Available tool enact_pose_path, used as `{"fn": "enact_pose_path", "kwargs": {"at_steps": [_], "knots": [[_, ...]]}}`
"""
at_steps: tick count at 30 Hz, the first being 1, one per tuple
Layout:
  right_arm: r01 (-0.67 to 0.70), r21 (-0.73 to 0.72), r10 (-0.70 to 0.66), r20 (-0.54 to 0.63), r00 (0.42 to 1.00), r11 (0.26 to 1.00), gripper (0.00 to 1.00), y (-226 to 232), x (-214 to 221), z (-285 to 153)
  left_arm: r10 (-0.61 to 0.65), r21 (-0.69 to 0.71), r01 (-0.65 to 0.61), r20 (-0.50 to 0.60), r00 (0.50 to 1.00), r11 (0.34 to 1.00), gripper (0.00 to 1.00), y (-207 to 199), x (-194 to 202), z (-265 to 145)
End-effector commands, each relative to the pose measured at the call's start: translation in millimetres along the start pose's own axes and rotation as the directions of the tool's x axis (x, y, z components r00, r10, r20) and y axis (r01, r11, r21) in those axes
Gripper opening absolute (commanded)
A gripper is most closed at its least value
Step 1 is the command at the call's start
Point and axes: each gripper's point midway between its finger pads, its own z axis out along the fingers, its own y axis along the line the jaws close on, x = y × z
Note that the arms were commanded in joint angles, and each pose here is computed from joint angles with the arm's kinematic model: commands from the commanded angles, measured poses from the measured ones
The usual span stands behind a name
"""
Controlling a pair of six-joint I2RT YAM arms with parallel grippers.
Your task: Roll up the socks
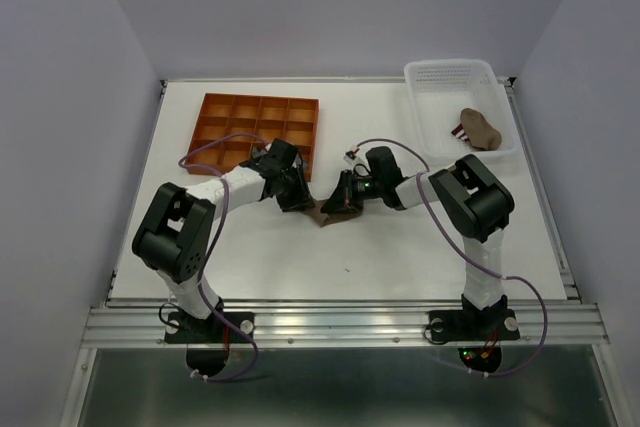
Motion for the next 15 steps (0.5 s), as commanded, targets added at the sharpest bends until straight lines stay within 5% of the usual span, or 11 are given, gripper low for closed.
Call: {"fn": "enact_pose_path", "kwargs": {"at_steps": [1, 9, 15], "knots": [[0.091, -0.005, -0.091, 0.05, 0.995, 0.996, 0.11, 8, -14, -4, 0.035, 0.008, -0.036, 0.025, 0.999, 0.999, 0.46, -12, -10, 0], [0.229, 0.226, -0.259, 0.109, 0.96, 0.947, 0.29, -4, -37, -24, 0.055, -0.063, -0.054, 0.009, 0.998, 0.997, 0.44, -6, -7, 9], [0.419, 0.25, -0.456, 0.109, 0.883, 0.873, 0.39, 23, -37, -44, 0.065, -0.092, -0.065, 0.003, 0.998, 0.994, 0.43, -6, -7, 10]]}}
